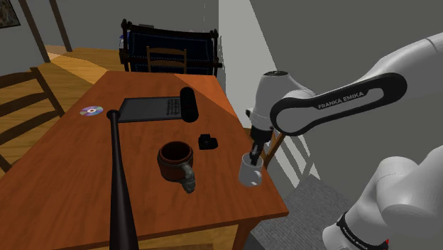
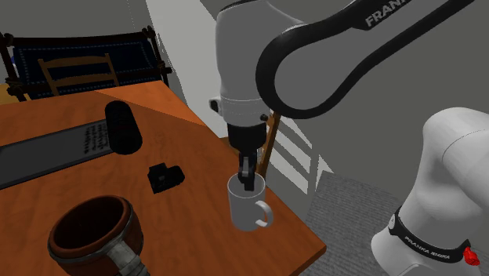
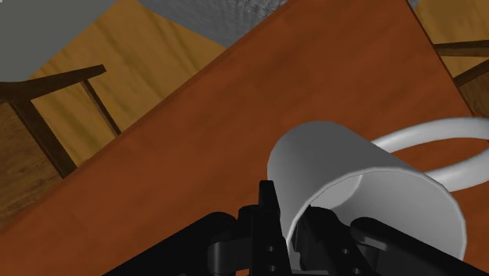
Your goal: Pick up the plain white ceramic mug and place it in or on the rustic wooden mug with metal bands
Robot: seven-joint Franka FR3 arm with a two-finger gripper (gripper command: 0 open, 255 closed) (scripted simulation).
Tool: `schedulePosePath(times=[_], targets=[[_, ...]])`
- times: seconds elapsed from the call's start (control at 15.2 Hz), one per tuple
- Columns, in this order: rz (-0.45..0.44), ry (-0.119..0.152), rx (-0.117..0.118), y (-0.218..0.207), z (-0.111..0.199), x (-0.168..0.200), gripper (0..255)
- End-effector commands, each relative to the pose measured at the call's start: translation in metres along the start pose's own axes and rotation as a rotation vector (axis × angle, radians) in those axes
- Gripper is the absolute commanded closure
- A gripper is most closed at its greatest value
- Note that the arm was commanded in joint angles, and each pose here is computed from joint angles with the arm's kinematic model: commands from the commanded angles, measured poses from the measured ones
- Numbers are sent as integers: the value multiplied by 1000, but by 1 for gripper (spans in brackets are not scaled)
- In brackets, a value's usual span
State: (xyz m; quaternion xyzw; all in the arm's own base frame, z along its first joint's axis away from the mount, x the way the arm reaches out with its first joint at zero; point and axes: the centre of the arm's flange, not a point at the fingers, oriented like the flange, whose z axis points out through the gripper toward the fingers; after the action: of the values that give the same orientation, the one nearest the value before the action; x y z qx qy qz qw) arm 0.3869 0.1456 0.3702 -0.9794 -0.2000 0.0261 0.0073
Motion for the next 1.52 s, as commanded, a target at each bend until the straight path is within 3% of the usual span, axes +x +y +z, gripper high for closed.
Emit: schedulePosePath(times=[0.0, 1.45], targets=[[0, 0, 0, -1, -10, -1, 255], [0, 0, 0, -4, -126, -7, 255]])
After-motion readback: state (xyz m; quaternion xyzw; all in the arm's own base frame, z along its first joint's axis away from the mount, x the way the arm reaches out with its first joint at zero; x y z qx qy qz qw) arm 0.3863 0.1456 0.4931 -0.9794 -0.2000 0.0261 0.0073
